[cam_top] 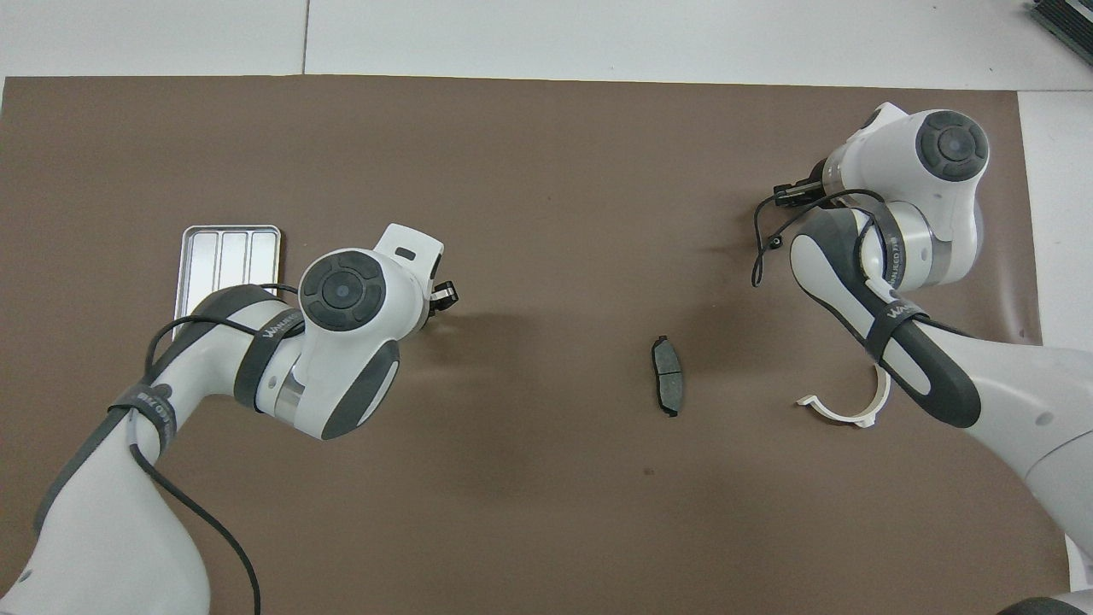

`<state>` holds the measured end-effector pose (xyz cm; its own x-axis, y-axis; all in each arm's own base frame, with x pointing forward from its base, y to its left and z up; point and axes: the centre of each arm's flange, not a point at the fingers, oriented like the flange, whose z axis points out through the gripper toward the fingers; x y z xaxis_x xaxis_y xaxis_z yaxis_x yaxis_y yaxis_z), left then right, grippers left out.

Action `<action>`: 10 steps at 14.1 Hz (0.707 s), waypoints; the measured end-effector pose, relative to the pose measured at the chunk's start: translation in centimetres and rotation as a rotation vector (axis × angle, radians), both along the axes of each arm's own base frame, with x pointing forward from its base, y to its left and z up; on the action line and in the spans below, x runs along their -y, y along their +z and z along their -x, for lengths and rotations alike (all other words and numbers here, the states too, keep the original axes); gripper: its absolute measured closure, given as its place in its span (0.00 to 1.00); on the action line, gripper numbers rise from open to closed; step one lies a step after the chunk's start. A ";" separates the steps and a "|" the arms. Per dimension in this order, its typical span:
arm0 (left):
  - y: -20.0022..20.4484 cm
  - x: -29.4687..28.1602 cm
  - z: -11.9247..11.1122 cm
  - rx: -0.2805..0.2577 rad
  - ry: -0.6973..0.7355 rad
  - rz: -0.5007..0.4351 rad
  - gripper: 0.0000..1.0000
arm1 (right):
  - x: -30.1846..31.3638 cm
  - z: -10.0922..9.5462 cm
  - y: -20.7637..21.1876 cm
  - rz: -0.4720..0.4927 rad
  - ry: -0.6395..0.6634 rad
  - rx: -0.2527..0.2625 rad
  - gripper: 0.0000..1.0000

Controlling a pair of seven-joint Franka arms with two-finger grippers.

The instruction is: Pick bearing gear from pile to tray

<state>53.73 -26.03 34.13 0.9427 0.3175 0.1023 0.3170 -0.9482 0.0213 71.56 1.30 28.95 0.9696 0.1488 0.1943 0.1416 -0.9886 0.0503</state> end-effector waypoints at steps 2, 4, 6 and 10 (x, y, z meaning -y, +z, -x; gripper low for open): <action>4.3 -4.4 -1.3 0.011 -0.019 -0.015 0.65 | -0.1 -0.1 0.3 0.000 0.001 0.003 0.65; 7.1 -9.9 -2.1 0.004 -0.052 -0.036 0.65 | -1.2 -0.4 1.7 -0.007 0.016 0.023 0.65; 7.7 -15.3 -3.0 -0.009 -0.098 -0.048 0.65 | -5.4 -0.4 3.9 -0.031 0.073 0.055 0.65; 5.8 -24.7 -3.0 -0.064 -0.173 -0.048 0.65 | -20.5 2.5 6.8 -0.106 0.131 0.089 0.65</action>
<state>56.72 -1.33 39.90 0.9879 0.1464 0.0519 0.1485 -0.9881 -0.0403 69.03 21.81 35.71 0.9213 0.2471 0.3002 0.2695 -0.9624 -0.0349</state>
